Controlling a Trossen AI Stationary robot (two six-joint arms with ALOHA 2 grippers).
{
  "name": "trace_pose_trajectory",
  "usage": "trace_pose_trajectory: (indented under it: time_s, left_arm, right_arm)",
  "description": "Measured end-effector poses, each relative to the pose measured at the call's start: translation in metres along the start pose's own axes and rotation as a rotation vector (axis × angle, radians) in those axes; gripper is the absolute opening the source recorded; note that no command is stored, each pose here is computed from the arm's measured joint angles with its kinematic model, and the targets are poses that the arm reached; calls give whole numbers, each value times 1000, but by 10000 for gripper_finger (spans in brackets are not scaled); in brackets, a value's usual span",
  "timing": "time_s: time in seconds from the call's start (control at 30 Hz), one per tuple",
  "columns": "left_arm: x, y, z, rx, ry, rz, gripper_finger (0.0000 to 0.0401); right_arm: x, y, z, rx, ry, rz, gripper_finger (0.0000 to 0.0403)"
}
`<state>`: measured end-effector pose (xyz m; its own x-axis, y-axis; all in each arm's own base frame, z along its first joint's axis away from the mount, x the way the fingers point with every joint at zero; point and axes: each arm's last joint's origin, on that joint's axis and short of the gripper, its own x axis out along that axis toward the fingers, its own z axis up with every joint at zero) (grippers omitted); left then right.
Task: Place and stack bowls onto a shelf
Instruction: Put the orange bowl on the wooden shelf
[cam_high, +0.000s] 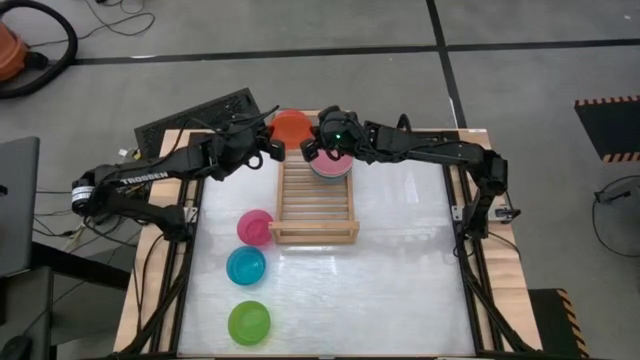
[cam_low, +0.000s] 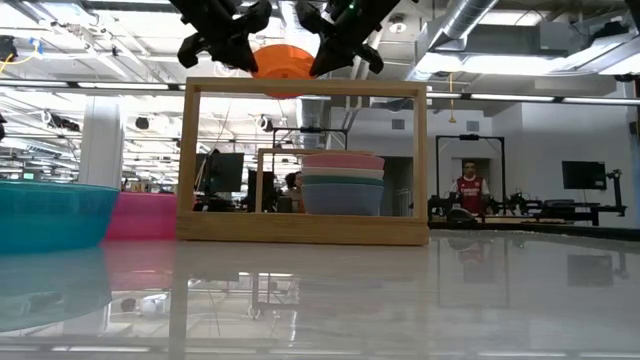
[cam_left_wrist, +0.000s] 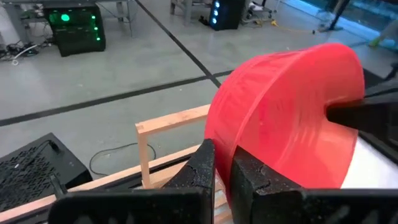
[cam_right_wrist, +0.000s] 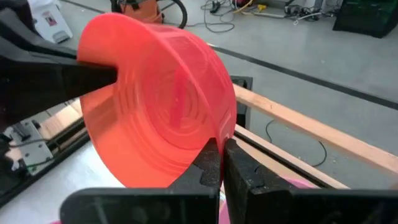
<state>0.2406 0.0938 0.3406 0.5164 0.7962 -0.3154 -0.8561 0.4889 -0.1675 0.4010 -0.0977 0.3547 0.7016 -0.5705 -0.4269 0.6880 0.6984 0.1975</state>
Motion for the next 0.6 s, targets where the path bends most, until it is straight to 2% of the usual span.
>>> trace_pose_trajectory:
  time_s: [0.13,0.3,0.37,0.43,0.5,0.6]
  left_arm:
    - [-1,-1,0,35,15,-41,43]
    - [2,0,0,15,64,-138,136]
    - [4,-2,2,1,99,-245,177]
    - [3,-2,2,-1,156,-380,215]
    - [0,-3,8,-18,156,-513,245]
    - [-4,-4,9,-19,186,-605,271]
  right_arm:
    - [0,0,-1,-6,15,11,23]
    - [-1,0,-2,-23,39,32,23]
    - [-5,5,-1,-35,57,107,23]
    - [-8,5,-4,-50,82,111,23]
    - [-16,-2,3,-39,87,116,23]
    - [-28,-13,16,-23,79,121,23]
